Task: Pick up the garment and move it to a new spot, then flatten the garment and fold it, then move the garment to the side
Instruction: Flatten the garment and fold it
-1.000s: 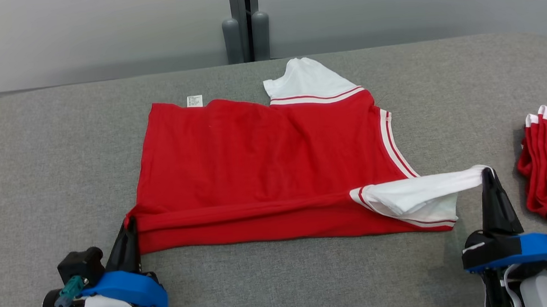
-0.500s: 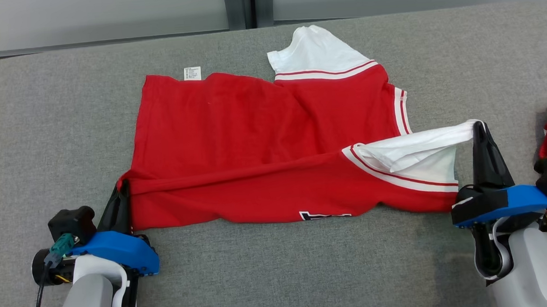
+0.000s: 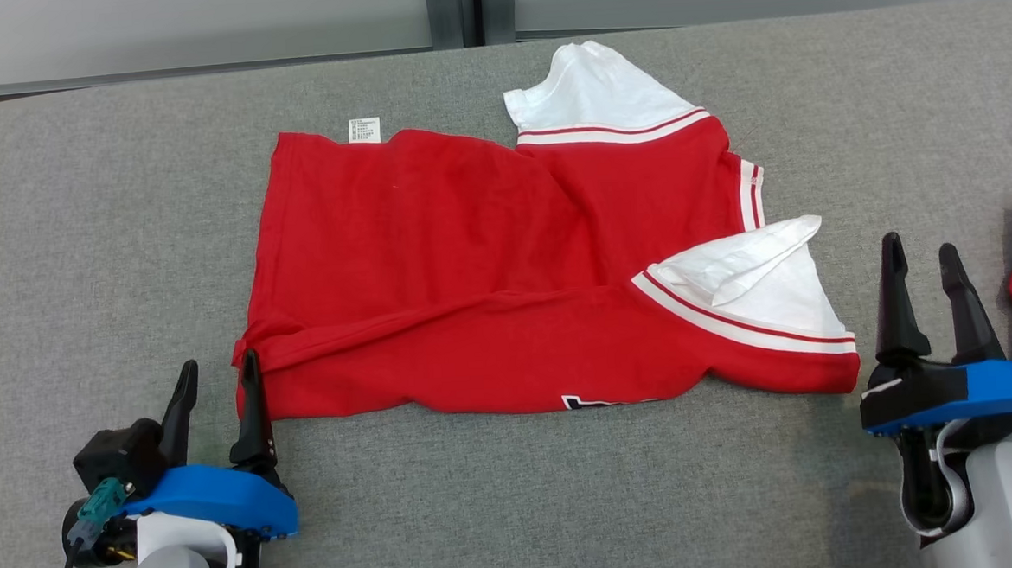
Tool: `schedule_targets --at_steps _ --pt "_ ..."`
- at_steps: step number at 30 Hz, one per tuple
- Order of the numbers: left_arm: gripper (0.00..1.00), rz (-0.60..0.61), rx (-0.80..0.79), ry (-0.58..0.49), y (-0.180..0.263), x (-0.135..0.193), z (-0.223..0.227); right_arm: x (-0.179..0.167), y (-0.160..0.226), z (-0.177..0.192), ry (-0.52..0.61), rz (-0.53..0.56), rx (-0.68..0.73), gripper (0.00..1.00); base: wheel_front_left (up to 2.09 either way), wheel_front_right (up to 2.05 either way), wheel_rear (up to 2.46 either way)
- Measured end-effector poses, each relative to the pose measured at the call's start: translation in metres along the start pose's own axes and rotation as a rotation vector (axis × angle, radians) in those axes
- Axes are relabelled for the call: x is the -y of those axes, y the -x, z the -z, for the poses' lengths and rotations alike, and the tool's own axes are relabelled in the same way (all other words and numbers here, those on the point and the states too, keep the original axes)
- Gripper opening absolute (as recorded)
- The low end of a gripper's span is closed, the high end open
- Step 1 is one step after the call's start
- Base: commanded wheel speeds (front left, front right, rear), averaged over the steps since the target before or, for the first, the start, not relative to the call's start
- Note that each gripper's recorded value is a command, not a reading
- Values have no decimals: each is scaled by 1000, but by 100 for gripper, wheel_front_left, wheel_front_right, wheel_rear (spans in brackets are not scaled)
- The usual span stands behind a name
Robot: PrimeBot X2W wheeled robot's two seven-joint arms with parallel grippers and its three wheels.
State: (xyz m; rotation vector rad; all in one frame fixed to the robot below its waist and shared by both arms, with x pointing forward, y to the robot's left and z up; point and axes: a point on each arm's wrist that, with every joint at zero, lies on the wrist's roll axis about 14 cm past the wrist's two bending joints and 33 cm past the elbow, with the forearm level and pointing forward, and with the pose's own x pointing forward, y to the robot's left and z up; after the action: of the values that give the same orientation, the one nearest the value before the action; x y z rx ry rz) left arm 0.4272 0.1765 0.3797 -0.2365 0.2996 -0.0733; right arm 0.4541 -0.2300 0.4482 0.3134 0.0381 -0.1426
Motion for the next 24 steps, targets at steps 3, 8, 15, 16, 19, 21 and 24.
schedule_targets --at_steps 3,8,15,16,19,21,24 --pt "100 -3 -6 24 6 1 5 8 10 5 -9 22 -16 100 0 0 0" --pt "100 -15 24 46 7 -2 -3 19 23 11 -18 49 -32 100 0 0 0" --pt "100 18 1 28 7 8 5 25 33 13 -30 67 -42 100 0 0 0" --pt "100 17 -22 27 10 8 12 26 35 14 -32 70 -46 100 0 0 0" --pt "100 0 -92 26 17 4 34 23 39 20 -34 62 -67 100 0 0 0" --pt "100 -12 -113 23 18 0 41 19 41 28 -32 50 -91 100 0 0 0" --pt "100 -4 -128 13 13 1 44 15 45 38 -27 36 -125 100 0 0 0"
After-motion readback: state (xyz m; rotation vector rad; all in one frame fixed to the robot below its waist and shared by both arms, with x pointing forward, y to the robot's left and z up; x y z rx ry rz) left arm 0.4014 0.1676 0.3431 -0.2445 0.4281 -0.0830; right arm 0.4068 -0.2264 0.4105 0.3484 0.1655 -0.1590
